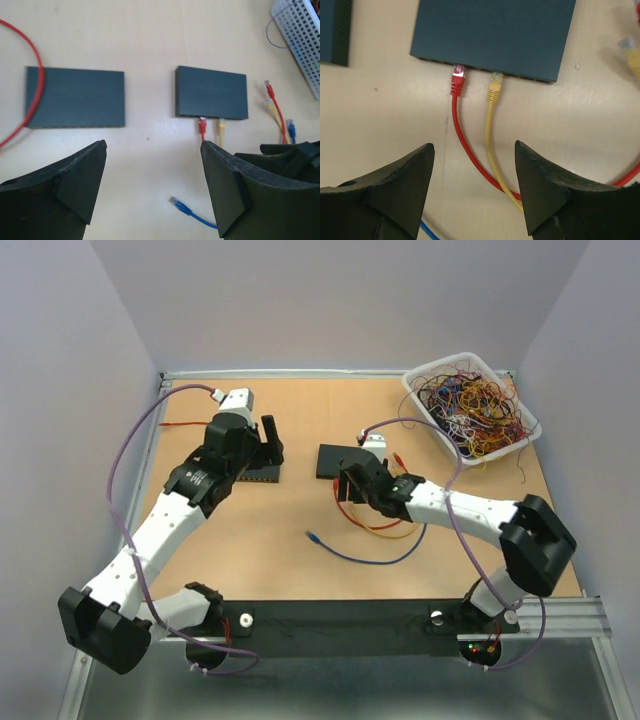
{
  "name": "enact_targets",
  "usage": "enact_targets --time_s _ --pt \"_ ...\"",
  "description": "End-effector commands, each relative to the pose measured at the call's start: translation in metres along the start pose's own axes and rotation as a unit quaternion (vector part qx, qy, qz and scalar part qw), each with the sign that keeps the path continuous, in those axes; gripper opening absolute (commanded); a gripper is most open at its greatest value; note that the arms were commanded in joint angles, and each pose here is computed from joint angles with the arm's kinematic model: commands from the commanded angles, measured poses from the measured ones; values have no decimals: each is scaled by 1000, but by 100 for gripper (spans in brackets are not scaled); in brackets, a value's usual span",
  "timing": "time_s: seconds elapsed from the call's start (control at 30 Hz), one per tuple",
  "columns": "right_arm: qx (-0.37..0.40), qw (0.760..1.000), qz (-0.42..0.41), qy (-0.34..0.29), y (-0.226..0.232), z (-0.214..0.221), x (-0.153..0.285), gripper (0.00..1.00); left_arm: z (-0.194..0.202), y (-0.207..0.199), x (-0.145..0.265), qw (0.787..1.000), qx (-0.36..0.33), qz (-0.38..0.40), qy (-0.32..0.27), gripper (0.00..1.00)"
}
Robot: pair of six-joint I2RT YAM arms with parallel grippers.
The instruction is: Insert the plug into the switch port
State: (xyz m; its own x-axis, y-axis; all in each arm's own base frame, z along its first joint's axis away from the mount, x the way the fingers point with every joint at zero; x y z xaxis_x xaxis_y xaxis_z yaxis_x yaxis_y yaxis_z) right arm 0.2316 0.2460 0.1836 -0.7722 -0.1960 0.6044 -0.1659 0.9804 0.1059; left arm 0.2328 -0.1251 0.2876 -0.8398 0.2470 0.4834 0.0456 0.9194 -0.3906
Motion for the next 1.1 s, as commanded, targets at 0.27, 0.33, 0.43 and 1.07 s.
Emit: enact_targets --time_s 0.27,0.33,0.43,1.07 --pt "-35 998 27 41 4 -1 -56 72 -1 44 46 988 -73 -92 -98 90" --pt "-33 998 31 48 5 1 -65 69 1 49 52 986 -62 -99 -119 93" --pt "-25 997 35 59 7 5 -77 66 3 53 55 984 -50 -109 -136 96" --pt "-11 994 73 79 5 15 -124 26 23 62 35 986 -45 -120 -109 95"
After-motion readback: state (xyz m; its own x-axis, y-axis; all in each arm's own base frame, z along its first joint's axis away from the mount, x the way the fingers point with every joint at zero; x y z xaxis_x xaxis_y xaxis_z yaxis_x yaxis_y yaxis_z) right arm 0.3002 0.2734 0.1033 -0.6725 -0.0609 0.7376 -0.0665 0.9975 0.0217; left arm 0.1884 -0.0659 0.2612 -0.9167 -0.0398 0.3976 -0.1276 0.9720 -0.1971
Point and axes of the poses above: each gripper's point midway between its finger pads, its own x axis back along the fingers, its own y axis along the line the jaws close on, z = x × y, the point moved 10 cm from there along x, back along the fingers, and after that the axes turned 7 degrees about x, right-handed, at the moved point
